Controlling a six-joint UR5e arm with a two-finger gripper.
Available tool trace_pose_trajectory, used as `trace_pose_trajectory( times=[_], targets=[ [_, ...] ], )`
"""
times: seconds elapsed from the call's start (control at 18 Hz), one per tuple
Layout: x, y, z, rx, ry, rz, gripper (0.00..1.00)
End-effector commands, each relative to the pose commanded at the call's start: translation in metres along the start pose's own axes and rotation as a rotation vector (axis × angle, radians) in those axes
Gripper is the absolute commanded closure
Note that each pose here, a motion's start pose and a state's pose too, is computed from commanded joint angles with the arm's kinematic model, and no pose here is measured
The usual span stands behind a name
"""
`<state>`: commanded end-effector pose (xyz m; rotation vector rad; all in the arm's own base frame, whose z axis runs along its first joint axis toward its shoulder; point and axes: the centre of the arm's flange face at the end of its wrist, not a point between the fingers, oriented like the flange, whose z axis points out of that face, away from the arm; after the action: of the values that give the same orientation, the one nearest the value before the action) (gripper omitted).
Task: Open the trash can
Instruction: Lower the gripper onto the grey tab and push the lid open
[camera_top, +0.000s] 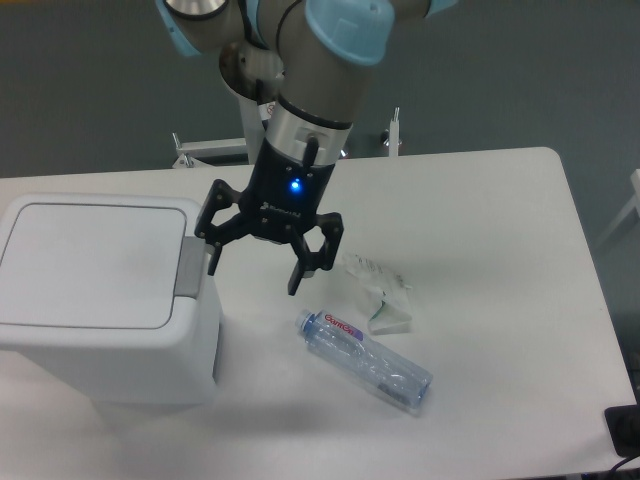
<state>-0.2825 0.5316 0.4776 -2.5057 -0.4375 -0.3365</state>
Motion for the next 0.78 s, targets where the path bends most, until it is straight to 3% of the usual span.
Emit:
trace_pose_trajectory(
  times=[0.78],
  targets=[
    [0.001, 0.009, 0.016, -0.023, 0.005, 0.003, 0.00]
  ],
)
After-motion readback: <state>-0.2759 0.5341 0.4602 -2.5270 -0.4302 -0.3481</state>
